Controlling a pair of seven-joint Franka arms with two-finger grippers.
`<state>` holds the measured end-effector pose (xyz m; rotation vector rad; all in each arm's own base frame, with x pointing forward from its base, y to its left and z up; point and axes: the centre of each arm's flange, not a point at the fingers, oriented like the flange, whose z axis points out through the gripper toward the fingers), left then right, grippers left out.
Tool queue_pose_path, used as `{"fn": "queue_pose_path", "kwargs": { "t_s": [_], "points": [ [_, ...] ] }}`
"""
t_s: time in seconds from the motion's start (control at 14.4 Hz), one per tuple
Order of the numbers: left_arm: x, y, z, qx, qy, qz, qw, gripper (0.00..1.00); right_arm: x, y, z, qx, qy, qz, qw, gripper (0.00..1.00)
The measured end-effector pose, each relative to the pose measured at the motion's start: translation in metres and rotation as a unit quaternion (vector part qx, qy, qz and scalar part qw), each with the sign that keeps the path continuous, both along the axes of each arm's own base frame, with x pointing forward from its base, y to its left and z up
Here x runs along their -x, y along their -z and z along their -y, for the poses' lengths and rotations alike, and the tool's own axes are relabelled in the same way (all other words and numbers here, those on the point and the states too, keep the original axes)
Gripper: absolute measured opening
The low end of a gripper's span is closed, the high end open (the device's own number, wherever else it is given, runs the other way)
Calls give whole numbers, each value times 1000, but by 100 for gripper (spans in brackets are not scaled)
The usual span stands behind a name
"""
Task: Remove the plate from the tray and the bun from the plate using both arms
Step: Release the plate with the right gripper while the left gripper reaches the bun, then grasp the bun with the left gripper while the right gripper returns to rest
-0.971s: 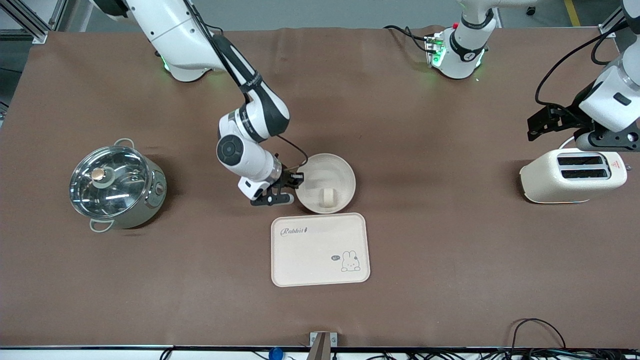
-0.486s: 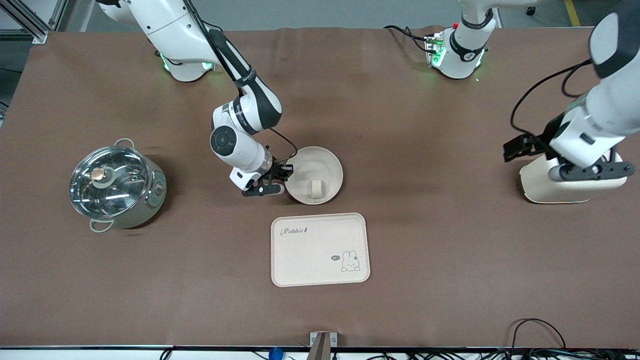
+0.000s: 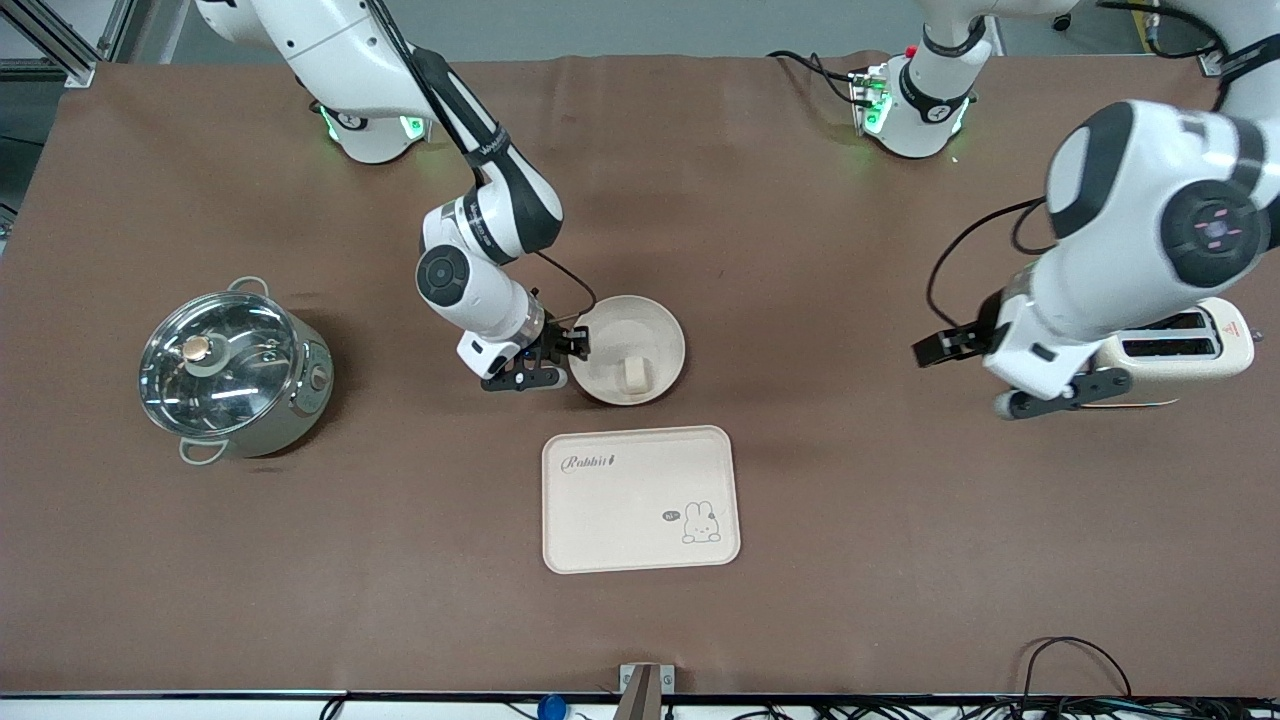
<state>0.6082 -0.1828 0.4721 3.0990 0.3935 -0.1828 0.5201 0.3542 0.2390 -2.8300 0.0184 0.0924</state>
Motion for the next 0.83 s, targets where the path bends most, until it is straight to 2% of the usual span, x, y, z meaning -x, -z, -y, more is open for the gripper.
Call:
{"fn": "queue_pose_path", "kwargs": {
  "t_s": [0.21,0.28,0.42,0.55,0.69,0.83],
  "points": [
    [3,37,75,8,-2,23,1000,100,-54,-44,47,-14,32,-20,999,94],
    [6,52,104,13,-6,33,999,100,-74,-57,73,-18,42,-25,999,100],
    [18,85,163,26,-19,54,998,100,-103,-71,129,-23,58,-22,998,100],
    [32,123,214,43,-21,72,996,100,-118,-81,186,-16,45,-21,999,100],
    [47,157,255,58,-25,83,995,100,-120,-106,241,11,33,-25,999,100],
    [62,184,286,61,-37,79,994,100,-112,-148,289,41,28,-37,998,100]
  ]
}}
